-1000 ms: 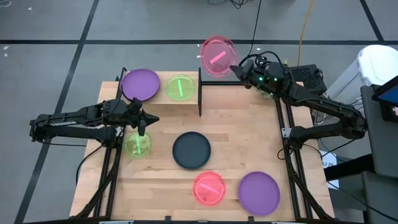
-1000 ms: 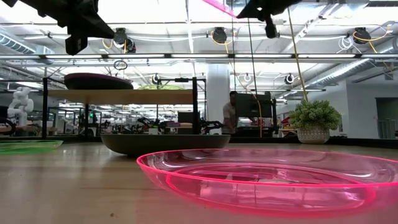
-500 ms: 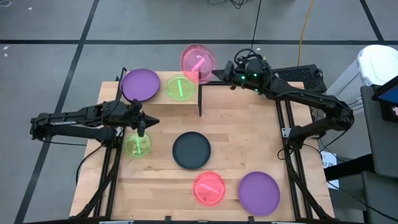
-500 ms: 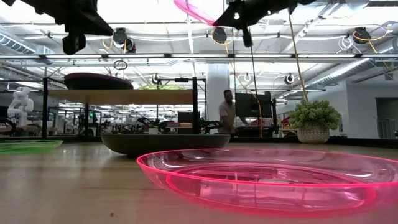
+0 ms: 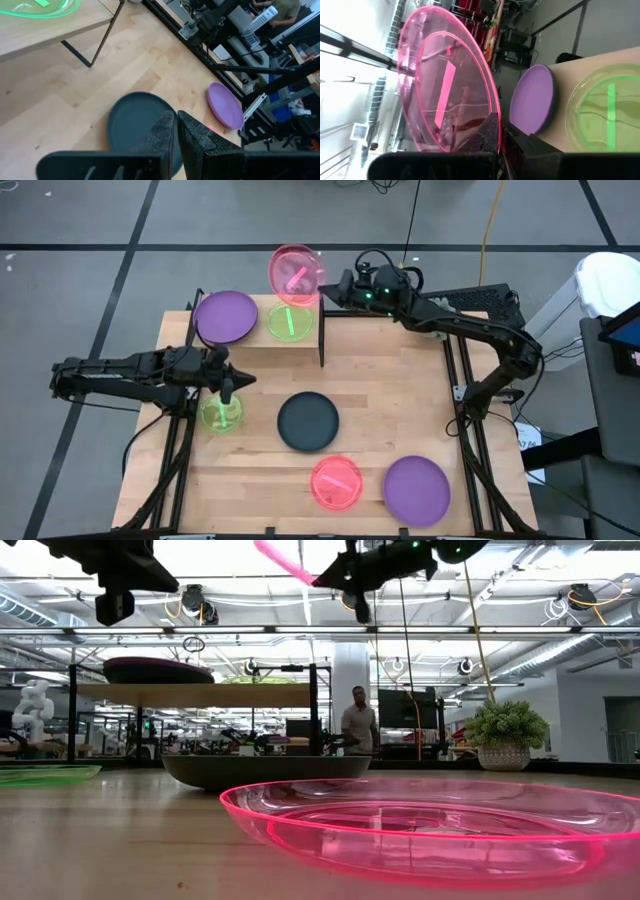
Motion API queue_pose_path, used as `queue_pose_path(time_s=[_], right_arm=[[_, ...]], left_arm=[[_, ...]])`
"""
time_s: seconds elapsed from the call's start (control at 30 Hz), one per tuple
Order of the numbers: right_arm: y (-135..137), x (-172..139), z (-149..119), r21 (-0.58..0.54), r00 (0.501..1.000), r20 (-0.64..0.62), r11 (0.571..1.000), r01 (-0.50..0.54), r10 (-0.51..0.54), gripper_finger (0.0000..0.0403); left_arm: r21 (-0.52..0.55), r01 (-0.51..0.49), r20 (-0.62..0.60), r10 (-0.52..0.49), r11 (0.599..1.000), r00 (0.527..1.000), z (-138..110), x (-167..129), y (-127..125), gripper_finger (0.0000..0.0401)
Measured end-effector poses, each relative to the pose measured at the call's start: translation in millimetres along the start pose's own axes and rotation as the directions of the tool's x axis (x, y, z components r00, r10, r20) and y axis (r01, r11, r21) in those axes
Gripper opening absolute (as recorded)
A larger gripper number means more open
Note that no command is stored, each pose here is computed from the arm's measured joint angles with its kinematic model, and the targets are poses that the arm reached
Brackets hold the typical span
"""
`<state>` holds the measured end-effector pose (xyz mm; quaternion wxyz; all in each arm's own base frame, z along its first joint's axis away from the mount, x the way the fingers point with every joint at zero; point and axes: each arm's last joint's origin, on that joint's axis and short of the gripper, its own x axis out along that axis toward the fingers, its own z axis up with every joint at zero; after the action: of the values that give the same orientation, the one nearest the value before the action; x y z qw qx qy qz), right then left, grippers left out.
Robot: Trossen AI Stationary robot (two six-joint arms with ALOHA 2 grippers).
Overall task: Place and stack plates onto a shelf
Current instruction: Stack the top pink plate on the green plate
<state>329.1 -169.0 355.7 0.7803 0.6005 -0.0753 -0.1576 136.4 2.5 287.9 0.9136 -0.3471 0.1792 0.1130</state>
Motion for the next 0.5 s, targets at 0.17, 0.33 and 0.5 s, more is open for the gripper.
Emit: queue_pose_path(time_s=[0.17,0.33,0.5], right_arm=[[-16.1,15.1,2.5,0.007,0.999,-0.028,0.999,0.035,-0.034,0.0000],[-36.1,28.8,0.1,0.013,0.995,-0.059,0.996,0.084,-0.083,0.0000],[-57.2,41.9,-3.8,0.005,0.987,-0.075,0.990,0.139,-0.139,0.0000]], left_arm=[[0.002,0.000,0.000,0.000,1.000,1.000,-0.8,-0.1,-0.8,0.0028],[-0.005,-0.004,0.004,0.004,1.000,1.000,-0.9,-0.1,-0.9,0.0028],[-0.012,-0.004,0.004,0.004,1.000,1.000,-0.9,-0.1,-0.9,0.0028]])
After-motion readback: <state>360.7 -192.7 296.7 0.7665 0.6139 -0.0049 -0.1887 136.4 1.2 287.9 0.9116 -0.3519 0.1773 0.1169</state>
